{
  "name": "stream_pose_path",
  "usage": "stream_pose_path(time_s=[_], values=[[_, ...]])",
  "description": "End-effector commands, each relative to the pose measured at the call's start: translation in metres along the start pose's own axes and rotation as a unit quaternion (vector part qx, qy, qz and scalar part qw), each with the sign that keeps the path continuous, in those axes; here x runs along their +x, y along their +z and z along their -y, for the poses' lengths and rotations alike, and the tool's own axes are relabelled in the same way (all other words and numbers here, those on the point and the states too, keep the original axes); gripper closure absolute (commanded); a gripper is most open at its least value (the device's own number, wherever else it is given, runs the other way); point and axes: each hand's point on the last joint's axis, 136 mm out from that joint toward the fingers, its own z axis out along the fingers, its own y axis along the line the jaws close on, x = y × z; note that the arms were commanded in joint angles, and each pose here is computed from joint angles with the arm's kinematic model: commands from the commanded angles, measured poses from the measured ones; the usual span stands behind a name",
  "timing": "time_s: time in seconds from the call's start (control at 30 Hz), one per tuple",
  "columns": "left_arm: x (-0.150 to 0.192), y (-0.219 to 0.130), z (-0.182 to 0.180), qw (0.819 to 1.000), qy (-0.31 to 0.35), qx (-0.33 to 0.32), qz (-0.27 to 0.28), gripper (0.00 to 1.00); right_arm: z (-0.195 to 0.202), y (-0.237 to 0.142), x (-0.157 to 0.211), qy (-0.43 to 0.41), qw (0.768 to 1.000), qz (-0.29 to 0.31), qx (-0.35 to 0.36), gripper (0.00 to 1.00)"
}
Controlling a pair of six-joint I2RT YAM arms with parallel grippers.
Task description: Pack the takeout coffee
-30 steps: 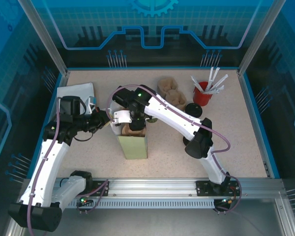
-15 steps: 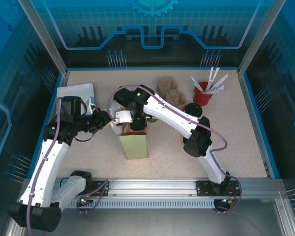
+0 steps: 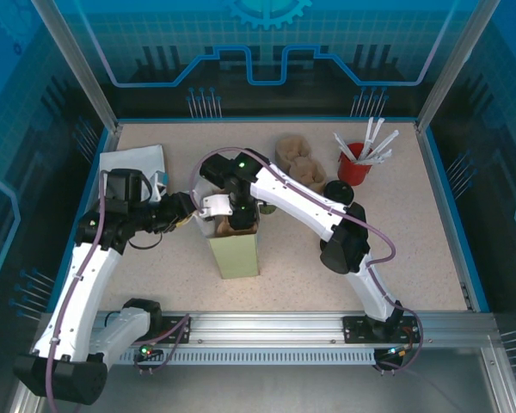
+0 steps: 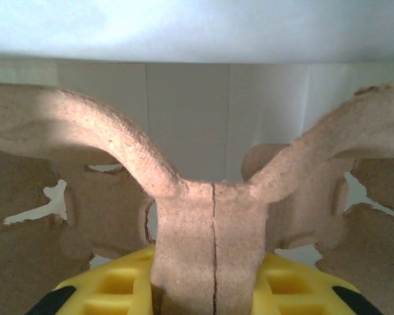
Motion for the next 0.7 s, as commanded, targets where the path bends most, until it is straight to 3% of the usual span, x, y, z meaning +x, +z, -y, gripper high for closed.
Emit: stream_pose_path(time_s=[0.0,0.07,0.4,0.67], values=[[-0.002,-0.020,0.031,0.998,0.035,0.041,0.012,0.54,-0.004,0.026,0.007,0.003,0.999,-0.027,-0.024,0.72],[-0.003,-0.026,0.035,0.998,0.040,0.043,0.020,0.47,-0.004,0.027,0.007,0.003,0.999,-0.028,-0.026,0.72],[-0.013,-0.060,0.048,0.994,0.077,0.019,0.072,0.42,-0.005,0.033,0.010,0.002,0.999,-0.034,-0.029,0.72],[-0.022,-0.073,0.016,0.987,0.093,-0.085,0.103,0.28,-0.004,0.044,0.010,-0.002,0.999,-0.040,-0.031,0.71]])
